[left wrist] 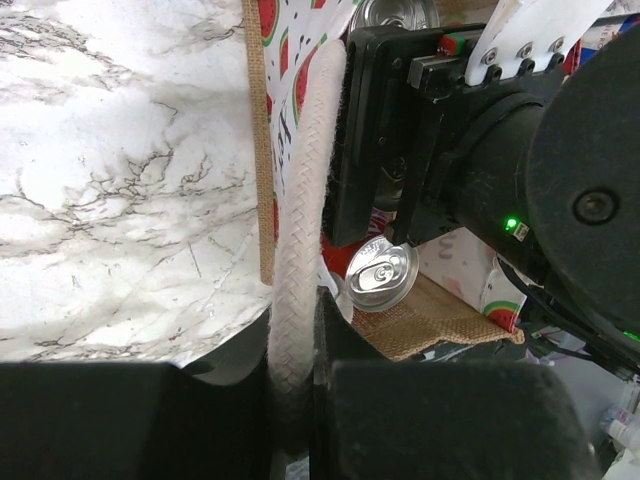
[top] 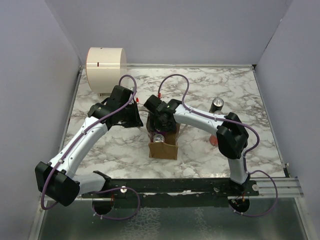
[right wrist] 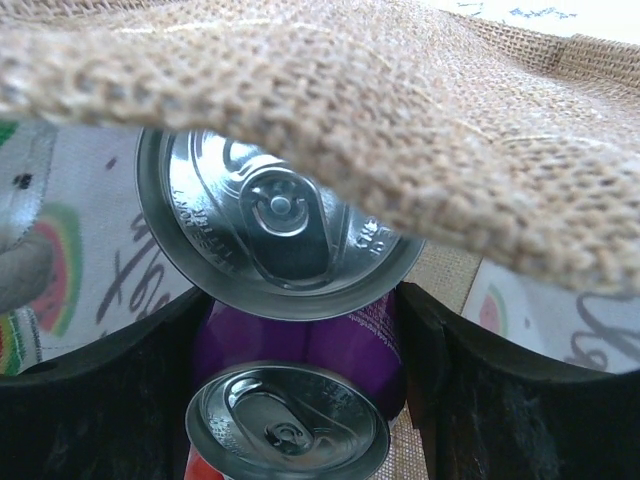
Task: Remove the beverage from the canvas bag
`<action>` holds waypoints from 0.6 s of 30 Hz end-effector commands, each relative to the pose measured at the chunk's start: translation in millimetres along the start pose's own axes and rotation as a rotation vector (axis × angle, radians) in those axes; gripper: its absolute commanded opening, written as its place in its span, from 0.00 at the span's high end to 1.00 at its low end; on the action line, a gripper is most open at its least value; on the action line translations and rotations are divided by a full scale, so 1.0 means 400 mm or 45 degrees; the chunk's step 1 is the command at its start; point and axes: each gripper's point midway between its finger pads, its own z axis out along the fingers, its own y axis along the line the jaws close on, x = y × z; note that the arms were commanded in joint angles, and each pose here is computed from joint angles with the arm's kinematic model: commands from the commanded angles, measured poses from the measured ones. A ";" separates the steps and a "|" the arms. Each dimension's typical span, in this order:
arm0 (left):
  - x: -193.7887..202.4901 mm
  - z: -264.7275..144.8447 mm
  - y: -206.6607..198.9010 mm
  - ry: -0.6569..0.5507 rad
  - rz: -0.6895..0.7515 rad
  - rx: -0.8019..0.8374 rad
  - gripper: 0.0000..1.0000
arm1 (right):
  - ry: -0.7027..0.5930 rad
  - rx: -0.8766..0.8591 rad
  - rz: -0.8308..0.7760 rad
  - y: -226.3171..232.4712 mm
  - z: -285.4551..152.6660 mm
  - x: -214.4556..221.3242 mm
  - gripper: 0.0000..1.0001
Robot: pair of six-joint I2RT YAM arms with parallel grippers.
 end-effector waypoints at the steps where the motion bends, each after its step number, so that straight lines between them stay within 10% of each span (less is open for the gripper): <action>1: 0.002 -0.012 0.004 0.010 0.023 -0.008 1.00 | -0.031 0.014 -0.020 0.010 -0.020 -0.016 0.51; 18: 0.013 0.002 -0.004 0.024 -0.061 0.015 1.00 | -0.246 -0.269 -0.073 0.026 -0.322 -0.116 0.89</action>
